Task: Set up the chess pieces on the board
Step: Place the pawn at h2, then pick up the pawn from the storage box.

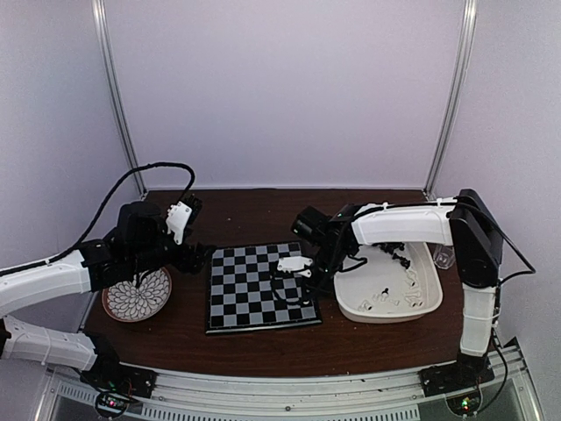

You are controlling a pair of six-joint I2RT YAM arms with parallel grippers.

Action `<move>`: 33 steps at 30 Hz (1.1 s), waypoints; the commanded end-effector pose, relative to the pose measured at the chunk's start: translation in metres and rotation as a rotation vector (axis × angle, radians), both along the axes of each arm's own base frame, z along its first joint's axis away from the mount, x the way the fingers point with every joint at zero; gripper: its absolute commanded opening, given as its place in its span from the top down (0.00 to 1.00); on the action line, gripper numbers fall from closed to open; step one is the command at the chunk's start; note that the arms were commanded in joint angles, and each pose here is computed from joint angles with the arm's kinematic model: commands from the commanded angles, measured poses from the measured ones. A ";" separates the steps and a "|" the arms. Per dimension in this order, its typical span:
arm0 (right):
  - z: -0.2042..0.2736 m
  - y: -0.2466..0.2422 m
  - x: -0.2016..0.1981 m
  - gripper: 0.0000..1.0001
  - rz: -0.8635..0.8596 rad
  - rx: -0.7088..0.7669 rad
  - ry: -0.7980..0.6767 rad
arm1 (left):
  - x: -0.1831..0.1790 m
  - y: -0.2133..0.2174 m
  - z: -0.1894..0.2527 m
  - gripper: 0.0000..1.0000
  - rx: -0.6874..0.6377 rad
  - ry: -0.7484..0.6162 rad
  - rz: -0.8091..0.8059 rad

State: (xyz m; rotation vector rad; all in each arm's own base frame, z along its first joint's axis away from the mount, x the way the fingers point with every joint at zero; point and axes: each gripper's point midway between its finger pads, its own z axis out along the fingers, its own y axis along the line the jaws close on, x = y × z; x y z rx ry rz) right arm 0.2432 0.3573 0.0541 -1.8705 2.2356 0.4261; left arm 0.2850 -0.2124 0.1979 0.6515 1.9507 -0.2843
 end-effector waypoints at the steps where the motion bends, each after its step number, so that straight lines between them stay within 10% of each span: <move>1: -0.008 0.002 -0.002 0.97 0.005 -0.014 0.005 | 0.002 0.001 0.005 0.20 -0.006 -0.029 0.004; 12: 0.067 -0.004 0.004 0.63 -0.019 0.041 -0.103 | 0.000 0.001 0.003 0.20 0.000 -0.021 -0.004; 18: 0.134 -0.048 0.026 0.64 -0.111 0.099 -0.237 | -0.002 -0.005 0.003 0.20 -0.013 -0.014 -0.035; 33: 0.069 -0.274 0.090 0.79 -0.609 -0.331 -0.275 | -0.007 -0.025 -0.006 0.28 -0.028 0.051 -0.129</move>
